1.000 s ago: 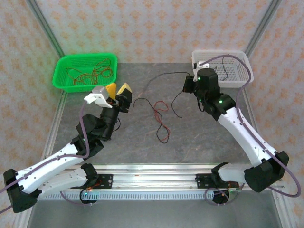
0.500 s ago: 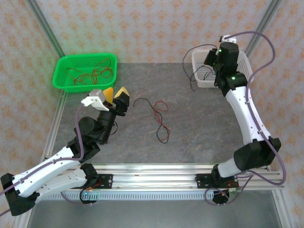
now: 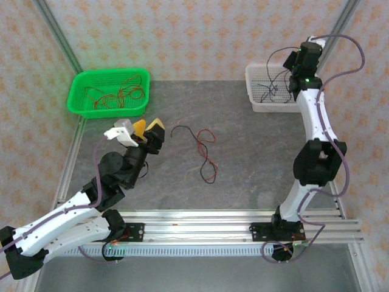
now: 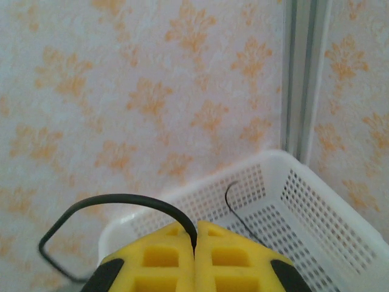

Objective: Untangle the cables

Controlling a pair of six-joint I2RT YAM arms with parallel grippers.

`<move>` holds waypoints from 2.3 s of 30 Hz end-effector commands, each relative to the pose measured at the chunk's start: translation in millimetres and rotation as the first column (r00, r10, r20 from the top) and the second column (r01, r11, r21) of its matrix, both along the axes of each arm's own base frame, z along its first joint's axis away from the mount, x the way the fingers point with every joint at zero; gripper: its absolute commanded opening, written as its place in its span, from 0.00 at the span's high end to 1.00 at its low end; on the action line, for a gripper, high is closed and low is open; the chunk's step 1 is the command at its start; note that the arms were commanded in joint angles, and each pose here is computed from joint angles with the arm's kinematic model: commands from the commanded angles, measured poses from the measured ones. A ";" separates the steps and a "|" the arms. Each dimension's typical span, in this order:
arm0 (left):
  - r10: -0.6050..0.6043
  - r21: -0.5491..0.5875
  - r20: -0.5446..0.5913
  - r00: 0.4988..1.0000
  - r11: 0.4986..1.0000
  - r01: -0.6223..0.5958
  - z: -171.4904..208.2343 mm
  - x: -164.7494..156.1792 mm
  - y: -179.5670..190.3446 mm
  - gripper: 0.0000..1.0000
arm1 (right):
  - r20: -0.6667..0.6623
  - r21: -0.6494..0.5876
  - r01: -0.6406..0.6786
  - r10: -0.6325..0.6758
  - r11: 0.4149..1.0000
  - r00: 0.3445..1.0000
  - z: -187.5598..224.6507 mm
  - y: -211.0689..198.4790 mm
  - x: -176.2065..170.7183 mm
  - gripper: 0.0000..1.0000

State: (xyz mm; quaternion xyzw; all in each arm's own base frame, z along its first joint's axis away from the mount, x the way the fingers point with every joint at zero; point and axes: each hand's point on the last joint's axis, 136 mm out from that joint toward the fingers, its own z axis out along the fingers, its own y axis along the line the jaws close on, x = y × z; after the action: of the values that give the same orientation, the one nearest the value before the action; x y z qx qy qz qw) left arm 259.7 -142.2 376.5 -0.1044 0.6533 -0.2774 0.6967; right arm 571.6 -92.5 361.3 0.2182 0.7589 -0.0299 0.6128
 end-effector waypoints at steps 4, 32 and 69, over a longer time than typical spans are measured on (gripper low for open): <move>-0.032 0.001 -0.051 0.998 0.999 0.032 -17.6 -1.0 -4.9 0.36 | 0.048 0.085 0.093 -0.097 0.992 0.994 -19.0 -40.2 33.2 1.00; 0.026 0.064 -0.168 0.985 0.998 -0.015 -35.7 12.1 -9.1 0.36 | -0.268 0.093 0.212 -0.180 0.973 0.946 -186.2 -62.6 45.9 0.79; 0.033 0.307 -0.669 0.743 0.922 0.236 -181.8 57.3 -107.8 0.42 | -0.151 0.211 -0.087 0.121 0.974 0.981 -108.3 60.0 -133.2 0.58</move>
State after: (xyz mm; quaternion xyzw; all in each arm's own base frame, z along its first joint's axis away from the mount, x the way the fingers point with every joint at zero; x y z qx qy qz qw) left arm 321.3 -238.5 214.1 -0.0515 0.8773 -0.1411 0.4558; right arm 454.6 -48.5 255.8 0.2615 0.8077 0.0470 0.5263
